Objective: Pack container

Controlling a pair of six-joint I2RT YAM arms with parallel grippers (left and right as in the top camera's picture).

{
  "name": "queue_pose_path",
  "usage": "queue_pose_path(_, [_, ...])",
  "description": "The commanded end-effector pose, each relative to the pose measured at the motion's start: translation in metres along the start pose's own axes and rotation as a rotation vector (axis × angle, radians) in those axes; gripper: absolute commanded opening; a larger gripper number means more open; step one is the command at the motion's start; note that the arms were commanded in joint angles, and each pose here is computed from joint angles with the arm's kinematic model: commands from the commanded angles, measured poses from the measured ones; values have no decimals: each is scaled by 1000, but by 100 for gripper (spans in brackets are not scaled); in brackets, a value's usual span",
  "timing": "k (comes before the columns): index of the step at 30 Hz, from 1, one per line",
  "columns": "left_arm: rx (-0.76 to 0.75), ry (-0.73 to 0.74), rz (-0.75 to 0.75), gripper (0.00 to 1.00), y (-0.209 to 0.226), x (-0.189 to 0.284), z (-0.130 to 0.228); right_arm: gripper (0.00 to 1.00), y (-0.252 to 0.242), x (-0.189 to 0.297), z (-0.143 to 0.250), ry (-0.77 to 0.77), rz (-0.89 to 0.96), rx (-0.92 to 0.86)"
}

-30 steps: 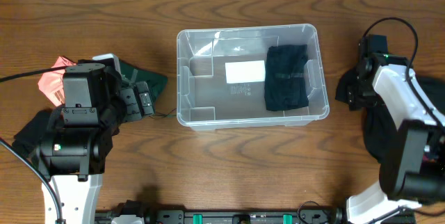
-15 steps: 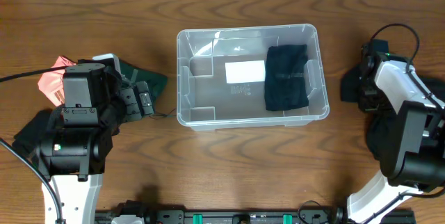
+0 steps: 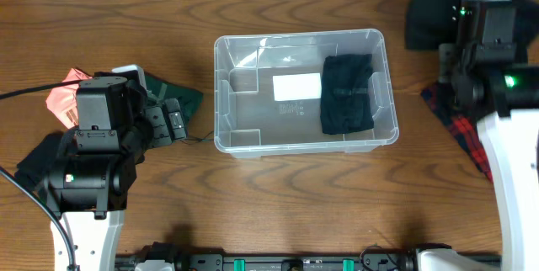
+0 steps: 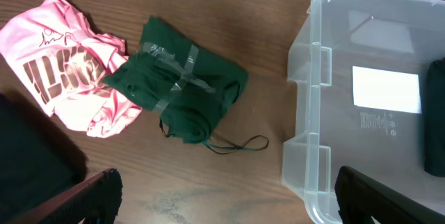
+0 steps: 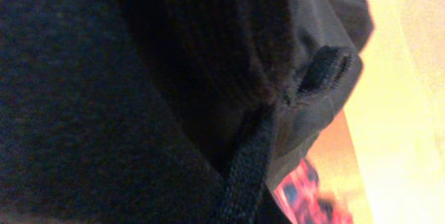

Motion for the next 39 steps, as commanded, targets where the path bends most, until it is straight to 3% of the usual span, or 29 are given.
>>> queue_pose_path(1, [-11,-18,5,98,-2,6,-4,1,27,33,-18,-147,-145,88])
queue_pose_path(5, [-11,-18,5,98,-2,6,-4,1,72,46,-25,-182,-276,111])
queue_pose_path(14, [-11,-18,5,98,-2,6,-4,1,201,18,-23,-107,-482,477])
queue_pose_path(21, [-11,-18,5,98,-2,6,-4,1,301,-20,12,26,-641,771])
queue_pose_path(27, [-1,-28,-18,98,0,6,-5,3,343,-35,34,74,-616,884])
queue_pose_path(28, [9,-35,-35,98,2,5,-6,11,343,-35,33,74,-597,876])
queue_pose_path(29, [16,-41,-51,98,5,5,-7,35,341,-36,31,73,-574,861])
queue_pose_path(31, [40,-54,-105,98,14,3,-11,72,332,-34,24,60,-526,830])
queue_pose_path(32, [60,-57,-132,98,19,2,-13,82,325,-31,20,50,-501,813])
queue_pose_path(34, [125,-52,-181,98,34,-4,-18,97,305,-24,8,19,-451,753])
queue_pose_path(35, [157,-46,-206,98,41,-7,-20,99,294,-20,2,3,-431,717])
queue_pose_path(39, [287,-9,-299,98,71,-23,-27,99,230,1,-26,-82,-368,486])
Point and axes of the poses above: each gripper's point midway between its finger pads, its own x axis back along the fingers, its own y axis along the line the jaws close on, z = x × y, the point moved 8 cm from there along x, back along the fingers, and after that the axes turned 12 degrees about x, right-handed, at the moved point
